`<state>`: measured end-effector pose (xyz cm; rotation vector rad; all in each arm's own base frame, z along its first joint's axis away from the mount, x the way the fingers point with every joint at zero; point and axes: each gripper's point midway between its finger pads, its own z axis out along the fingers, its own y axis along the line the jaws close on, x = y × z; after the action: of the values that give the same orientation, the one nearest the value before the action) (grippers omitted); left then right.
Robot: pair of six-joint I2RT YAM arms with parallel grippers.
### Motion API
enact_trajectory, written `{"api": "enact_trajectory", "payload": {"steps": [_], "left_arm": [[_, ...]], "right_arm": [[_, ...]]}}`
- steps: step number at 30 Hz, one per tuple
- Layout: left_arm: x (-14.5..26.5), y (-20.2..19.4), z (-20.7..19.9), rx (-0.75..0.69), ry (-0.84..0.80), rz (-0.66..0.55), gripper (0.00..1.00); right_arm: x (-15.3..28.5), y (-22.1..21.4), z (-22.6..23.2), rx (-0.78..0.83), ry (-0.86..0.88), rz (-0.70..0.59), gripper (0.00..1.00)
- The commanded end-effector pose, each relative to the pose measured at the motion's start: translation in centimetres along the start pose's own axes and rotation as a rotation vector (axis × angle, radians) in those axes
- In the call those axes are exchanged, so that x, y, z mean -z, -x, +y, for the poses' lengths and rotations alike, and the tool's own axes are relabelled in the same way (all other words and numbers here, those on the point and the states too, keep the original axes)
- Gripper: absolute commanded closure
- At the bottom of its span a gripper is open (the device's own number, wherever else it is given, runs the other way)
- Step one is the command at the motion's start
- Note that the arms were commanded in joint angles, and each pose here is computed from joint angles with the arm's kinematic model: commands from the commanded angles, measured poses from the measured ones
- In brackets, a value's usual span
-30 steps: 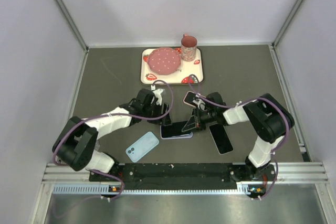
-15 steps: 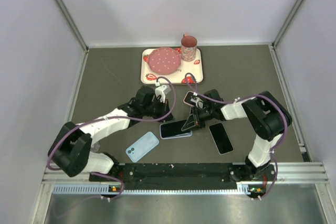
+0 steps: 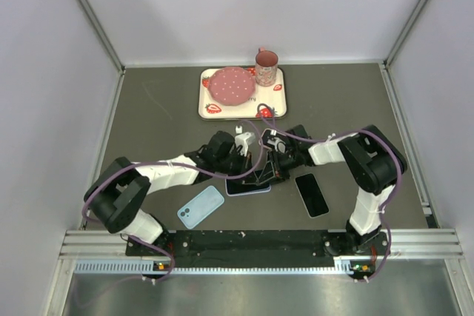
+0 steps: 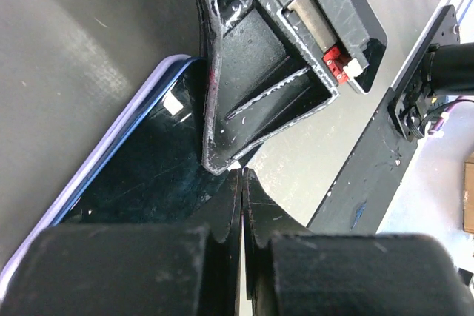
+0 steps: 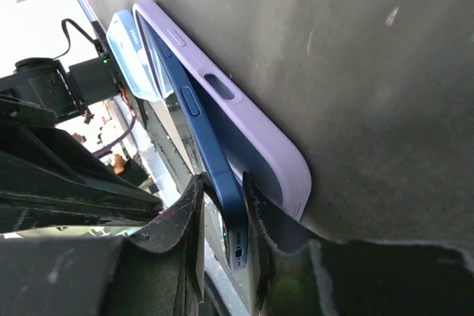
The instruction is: Put the phone into the phone case
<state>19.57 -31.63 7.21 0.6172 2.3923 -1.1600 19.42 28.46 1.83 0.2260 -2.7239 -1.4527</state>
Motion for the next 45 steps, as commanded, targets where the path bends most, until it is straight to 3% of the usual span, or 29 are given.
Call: {"api": "enact_trajectory", "payload": {"steps": [1,7,18,23,45], "left_arm": [[-0.7,-0.1,-0.2,-0.01,-0.017,-0.018,1.0],[-1.0,-1.7,1.3,0.006,0.035,0.006,1.0],[-0.9,-2.6,4.2,0.024,0.174,0.015,1.0],[-1.1,-3.8,5.7,0.049,0.229,0.036,1.0],[-1.4,-7.2,8.6,0.129,0.334,0.121,1.0]], "right_arm": [[0.3,-4.2,-10.2,-0.096,-0.457,0.049,0.81],[0.6,-4.3,-10.4,-0.096,-0.479,0.058,0.8],[1.7,-4.0,-10.0,-0.052,-0.556,0.062,0.57],[2.4,-3.6,-10.0,-0.027,-0.608,0.064,0.52],[5.1,-2.7,-9.0,0.026,-0.714,0.055,0.43]]}}
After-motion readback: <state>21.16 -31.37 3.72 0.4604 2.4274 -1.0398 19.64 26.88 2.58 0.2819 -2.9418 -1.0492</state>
